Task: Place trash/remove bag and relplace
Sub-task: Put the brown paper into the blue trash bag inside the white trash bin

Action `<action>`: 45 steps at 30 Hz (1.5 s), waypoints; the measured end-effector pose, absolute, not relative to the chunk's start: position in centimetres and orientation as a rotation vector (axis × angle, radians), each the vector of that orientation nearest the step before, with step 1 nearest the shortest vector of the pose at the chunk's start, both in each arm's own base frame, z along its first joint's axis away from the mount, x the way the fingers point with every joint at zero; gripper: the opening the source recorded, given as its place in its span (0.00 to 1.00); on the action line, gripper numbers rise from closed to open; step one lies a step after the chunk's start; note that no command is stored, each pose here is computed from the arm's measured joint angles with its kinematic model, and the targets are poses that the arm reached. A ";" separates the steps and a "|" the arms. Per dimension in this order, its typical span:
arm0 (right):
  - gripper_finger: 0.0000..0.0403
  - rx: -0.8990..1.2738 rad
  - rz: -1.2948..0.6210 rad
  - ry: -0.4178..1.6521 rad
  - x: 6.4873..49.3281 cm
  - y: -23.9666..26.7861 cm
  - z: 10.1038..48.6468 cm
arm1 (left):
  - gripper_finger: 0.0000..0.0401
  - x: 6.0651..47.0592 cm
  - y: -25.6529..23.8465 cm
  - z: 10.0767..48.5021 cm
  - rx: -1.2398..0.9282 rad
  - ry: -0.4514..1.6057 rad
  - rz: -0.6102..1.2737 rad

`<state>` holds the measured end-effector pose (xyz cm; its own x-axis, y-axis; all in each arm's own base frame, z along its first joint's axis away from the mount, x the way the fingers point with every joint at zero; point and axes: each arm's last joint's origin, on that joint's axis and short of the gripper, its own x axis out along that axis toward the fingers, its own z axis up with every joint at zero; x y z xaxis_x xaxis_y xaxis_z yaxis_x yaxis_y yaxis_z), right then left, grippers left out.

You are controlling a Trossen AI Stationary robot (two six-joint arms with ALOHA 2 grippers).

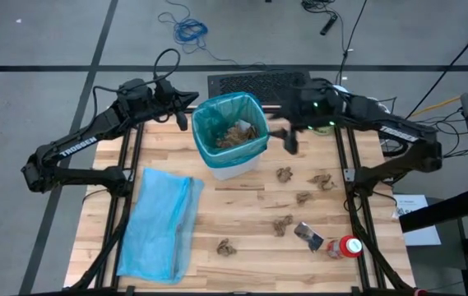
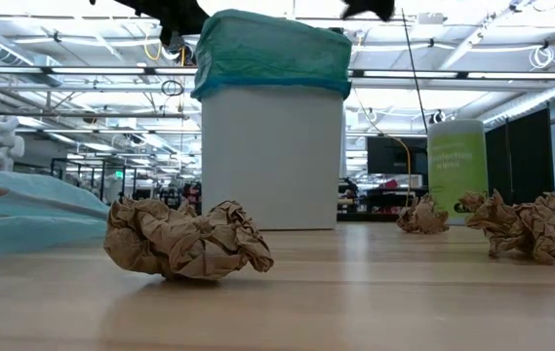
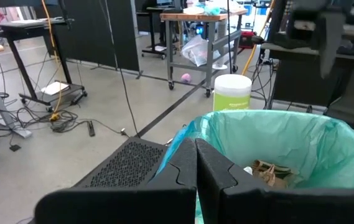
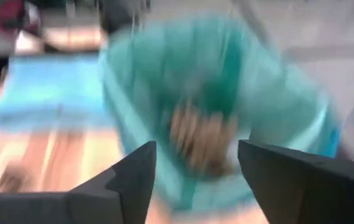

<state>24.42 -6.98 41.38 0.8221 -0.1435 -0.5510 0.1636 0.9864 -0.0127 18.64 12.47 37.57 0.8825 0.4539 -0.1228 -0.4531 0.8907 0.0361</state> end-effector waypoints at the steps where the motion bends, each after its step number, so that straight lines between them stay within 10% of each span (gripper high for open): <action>1: 0.51 0.063 -0.159 0.639 23.7 -6.6 41.1 | 0.00 18.6 12.5 37.6 0.017 0.132 0.471; 12: 0.50 0.344 -0.199 0.998 20.2 -2.5 33.2 | 0.00 18.6 12.5 37.6 0.019 0.133 0.471; 26: 0.53 0.519 -0.397 0.927 18.6 -2.5 21.4 | 0.00 18.6 12.5 37.5 0.010 0.136 0.471; 45: 0.74 0.432 -0.592 1.022 21.0 -3.3 15.7 | 0.00 18.6 12.4 36.9 -0.014 0.196 0.468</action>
<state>20.96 -3.30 15.69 0.3902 -0.2547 -0.8848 0.6408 0.7652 0.0624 18.55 12.40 36.93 0.8739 0.4472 -0.1905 -0.4499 0.8925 0.0313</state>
